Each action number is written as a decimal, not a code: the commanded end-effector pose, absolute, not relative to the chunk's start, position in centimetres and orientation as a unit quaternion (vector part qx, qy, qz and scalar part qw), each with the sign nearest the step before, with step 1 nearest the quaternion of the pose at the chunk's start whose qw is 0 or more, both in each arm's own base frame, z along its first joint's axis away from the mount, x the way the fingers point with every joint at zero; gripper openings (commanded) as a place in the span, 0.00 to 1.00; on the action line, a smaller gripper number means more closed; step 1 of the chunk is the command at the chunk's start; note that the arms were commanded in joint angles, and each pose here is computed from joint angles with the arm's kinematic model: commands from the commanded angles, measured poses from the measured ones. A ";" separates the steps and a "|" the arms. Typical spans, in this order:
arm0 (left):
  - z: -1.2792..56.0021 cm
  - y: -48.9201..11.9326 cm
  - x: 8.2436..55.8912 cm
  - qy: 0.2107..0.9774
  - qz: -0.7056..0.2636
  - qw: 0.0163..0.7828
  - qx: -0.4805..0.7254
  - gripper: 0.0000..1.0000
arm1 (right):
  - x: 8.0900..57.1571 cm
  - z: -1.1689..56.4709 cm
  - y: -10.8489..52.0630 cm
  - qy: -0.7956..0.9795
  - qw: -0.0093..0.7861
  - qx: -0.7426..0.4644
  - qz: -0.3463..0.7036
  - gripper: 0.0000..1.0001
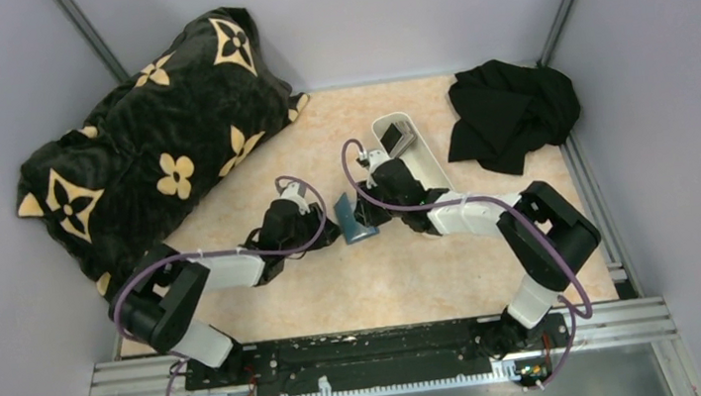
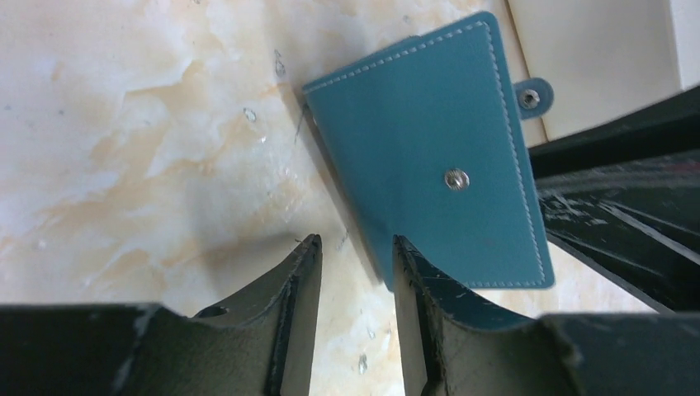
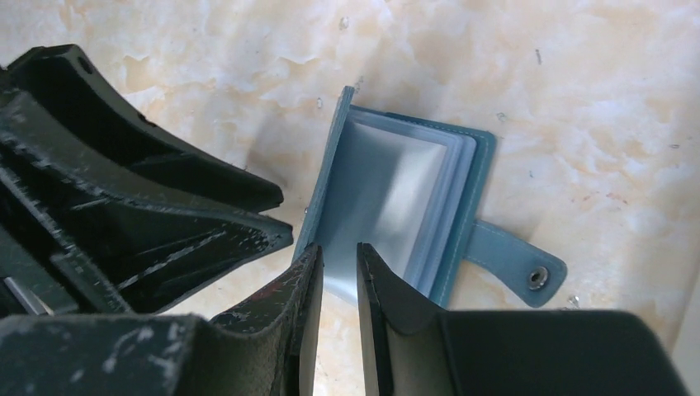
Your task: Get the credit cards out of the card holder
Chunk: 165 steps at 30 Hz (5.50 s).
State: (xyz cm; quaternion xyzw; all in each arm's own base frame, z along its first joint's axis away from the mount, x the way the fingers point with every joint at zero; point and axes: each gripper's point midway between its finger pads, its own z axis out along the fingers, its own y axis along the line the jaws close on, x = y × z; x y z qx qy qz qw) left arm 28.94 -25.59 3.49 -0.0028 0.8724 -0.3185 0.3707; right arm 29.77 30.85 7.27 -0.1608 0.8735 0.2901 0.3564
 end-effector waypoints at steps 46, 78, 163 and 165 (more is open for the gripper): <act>12.2 -19.6 27.6 0.823 -0.294 0.484 -0.041 0.59 | 37.1 3.0 39.2 0.878 0.328 -0.179 0.299 0.25; 9.7 -27.5 30.5 0.799 -0.393 0.455 -0.010 0.49 | 35.1 1.9 37.4 0.888 0.269 -0.117 0.353 0.27; 7.1 -26.7 31.2 0.830 -0.430 0.357 0.005 0.56 | 31.0 1.0 30.1 0.919 0.254 -0.086 0.289 0.28; 6.8 -26.7 31.1 0.831 -0.430 0.352 0.003 0.56 | 30.9 0.9 30.1 0.919 0.253 -0.085 0.290 0.28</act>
